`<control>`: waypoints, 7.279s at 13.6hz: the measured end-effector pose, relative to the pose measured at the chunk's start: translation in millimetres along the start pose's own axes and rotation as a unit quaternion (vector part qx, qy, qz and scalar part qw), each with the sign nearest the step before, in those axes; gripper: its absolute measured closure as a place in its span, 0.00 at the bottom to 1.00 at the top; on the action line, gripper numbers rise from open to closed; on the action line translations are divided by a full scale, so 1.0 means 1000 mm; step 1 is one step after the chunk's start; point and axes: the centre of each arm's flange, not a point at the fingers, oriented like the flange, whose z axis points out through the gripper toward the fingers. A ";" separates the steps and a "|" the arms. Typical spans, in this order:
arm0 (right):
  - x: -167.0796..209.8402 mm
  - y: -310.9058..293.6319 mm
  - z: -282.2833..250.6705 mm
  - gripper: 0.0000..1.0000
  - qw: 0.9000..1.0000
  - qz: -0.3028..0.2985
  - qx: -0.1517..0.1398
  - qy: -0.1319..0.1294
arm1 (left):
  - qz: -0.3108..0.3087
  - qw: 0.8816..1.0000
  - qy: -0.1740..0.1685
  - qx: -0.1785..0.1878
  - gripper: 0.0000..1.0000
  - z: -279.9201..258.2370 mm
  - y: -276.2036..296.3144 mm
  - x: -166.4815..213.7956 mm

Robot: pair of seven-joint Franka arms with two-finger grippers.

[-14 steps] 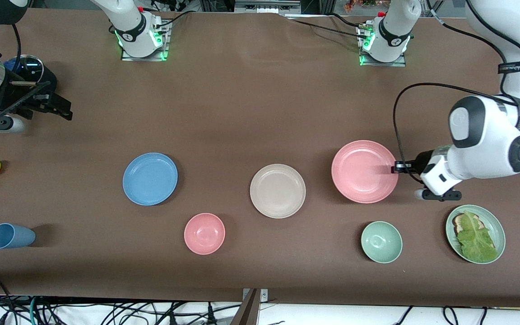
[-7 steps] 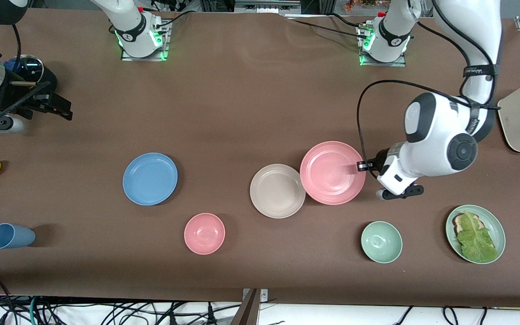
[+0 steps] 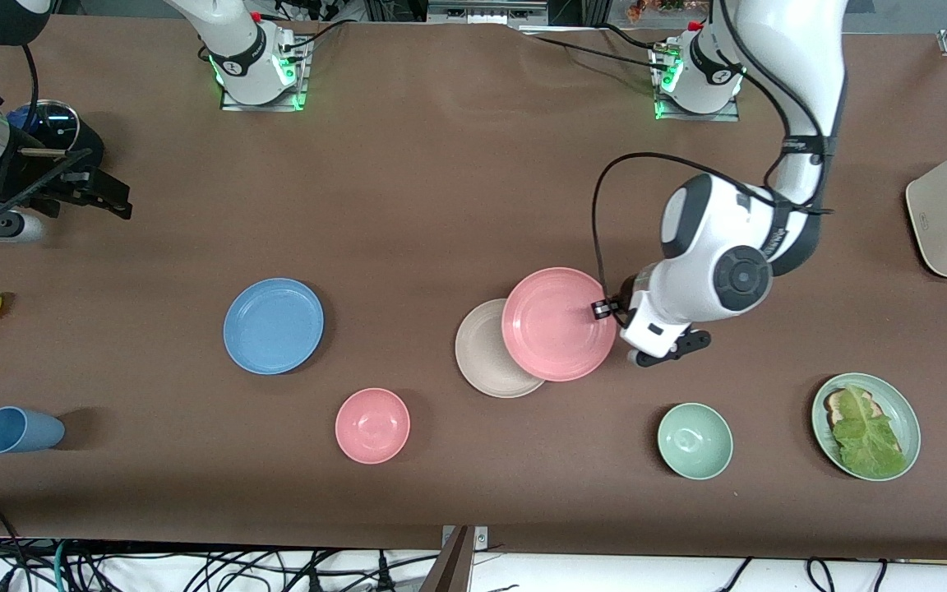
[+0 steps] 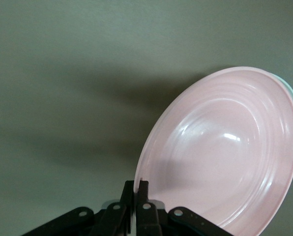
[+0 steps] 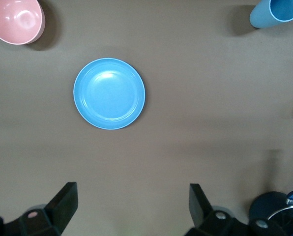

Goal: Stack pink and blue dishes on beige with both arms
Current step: 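Slide the pink plate with the left gripper onto the beige plate, then open the left gripper and lift it off the pink plate, then return the left arm while the right gripper reaches the blue plate, then close the right gripper on the blue plate rim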

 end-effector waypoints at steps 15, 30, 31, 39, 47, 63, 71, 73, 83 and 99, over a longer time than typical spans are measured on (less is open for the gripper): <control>0.000 0.001 0.001 0.00 1.000 0.000 0.000 -0.003 | -0.001 0.998 0.056 -0.007 0.95 0.080 0.059 -0.016; -0.001 0.001 0.001 0.00 1.000 0.001 0.000 -0.004 | -0.001 0.998 0.067 -0.006 0.48 0.100 0.064 -0.006; -0.001 0.001 0.002 0.00 1.000 0.001 0.000 -0.004 | -0.001 0.998 0.068 -0.007 0.39 0.099 0.065 -0.005; 0.002 0.001 -0.001 0.00 1.000 0.001 0.001 0.009 | 0.026 0.998 0.059 0.015 0.09 0.056 0.061 0.010; 0.009 -0.007 -0.009 0.00 0.999 -0.006 0.004 0.048 | 0.111 0.993 0.009 0.024 0.00 -0.028 -0.017 0.055; 0.073 -0.015 0.116 0.00 0.998 -0.057 -0.017 0.015 | 0.240 0.969 -0.014 0.046 0.00 -0.141 -0.202 0.111; 0.080 -0.012 0.298 0.00 0.998 -0.061 -0.012 0.030 | 0.227 0.972 0.004 0.065 0.00 -0.233 -0.199 0.049; 0.077 -0.011 0.316 0.00 0.997 -0.061 -0.012 0.037 | 0.236 0.969 0.020 0.067 0.00 -0.254 -0.191 0.032; 0.075 -0.012 0.393 0.35 0.998 -0.053 -0.008 0.028 | 0.225 0.969 0.006 0.097 0.00 -0.295 -0.218 -0.011; 0.106 -0.054 0.259 0.96 0.997 -0.076 0.022 0.025 | 0.162 0.982 0.056 0.083 0.00 -0.339 -0.218 -0.041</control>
